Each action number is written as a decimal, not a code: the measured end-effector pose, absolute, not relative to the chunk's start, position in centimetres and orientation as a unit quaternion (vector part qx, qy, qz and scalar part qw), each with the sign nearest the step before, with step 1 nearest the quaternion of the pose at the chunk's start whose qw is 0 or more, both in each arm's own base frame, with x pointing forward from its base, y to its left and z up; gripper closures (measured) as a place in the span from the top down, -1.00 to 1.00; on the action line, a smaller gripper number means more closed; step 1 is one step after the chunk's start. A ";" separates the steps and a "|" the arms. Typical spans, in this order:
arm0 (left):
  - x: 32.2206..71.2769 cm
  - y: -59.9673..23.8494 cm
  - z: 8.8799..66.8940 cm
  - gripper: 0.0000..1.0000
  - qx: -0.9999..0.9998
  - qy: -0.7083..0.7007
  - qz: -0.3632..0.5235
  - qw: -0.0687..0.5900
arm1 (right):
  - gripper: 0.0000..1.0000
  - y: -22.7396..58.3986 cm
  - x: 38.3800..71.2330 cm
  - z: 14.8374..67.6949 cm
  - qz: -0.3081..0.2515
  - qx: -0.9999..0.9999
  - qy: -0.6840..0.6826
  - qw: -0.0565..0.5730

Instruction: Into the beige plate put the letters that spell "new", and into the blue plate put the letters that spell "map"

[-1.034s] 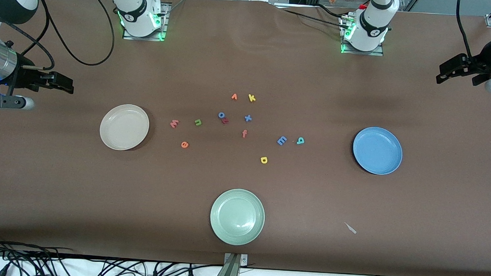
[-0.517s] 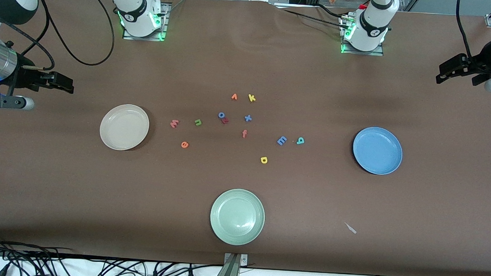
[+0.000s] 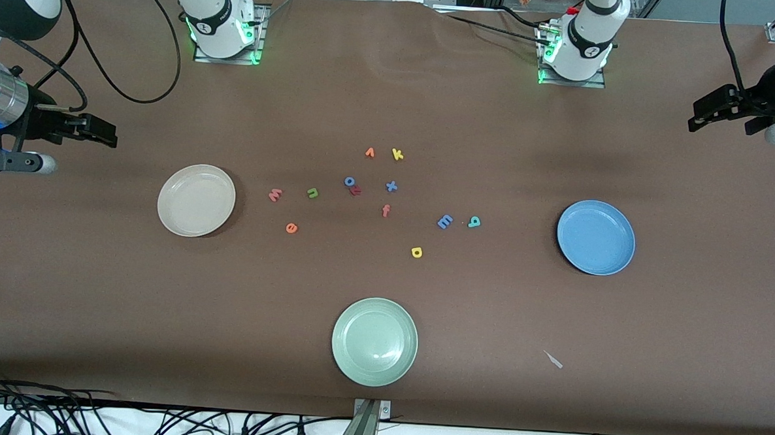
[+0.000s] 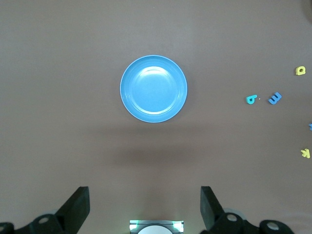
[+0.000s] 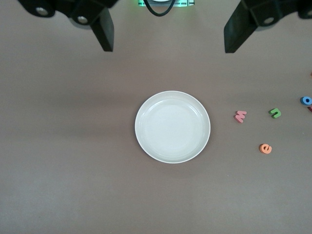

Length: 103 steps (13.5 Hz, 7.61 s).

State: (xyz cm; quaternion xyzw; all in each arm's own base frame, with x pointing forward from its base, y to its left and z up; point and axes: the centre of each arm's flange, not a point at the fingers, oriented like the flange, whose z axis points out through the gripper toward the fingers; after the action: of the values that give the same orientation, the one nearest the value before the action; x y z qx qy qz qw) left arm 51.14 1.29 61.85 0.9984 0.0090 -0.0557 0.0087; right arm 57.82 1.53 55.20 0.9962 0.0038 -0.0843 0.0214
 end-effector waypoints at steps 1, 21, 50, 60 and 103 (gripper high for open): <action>51.1 1.3 61.8 1.00 0.998 0.009 -0.056 0.009 | 1.00 1.5 57.8 55.2 -0.084 0.996 0.004 0.021; 51.1 1.3 61.8 1.00 0.998 0.009 -0.056 0.009 | 1.00 1.5 57.8 55.0 -0.088 0.996 0.004 0.021; 51.1 1.3 61.8 1.00 0.998 0.009 -0.056 0.009 | 1.00 1.5 57.7 54.9 -0.089 0.996 0.004 0.021; 51.1 1.3 61.8 1.00 0.998 0.009 -0.056 0.009 | 1.00 1.5 57.7 54.9 -0.090 0.996 0.004 0.021; 51.2 0.9 61.8 1.00 0.998 0.005 -0.056 0.008 | 1.00 3.4 57.8 54.2 -0.099 0.995 0.025 0.019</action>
State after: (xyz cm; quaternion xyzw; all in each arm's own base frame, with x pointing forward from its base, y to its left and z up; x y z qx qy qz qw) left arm 51.15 0.90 61.85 0.9984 0.0054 -0.0557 0.0082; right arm 57.78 3.41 54.20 0.9946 0.0254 -0.0987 0.0193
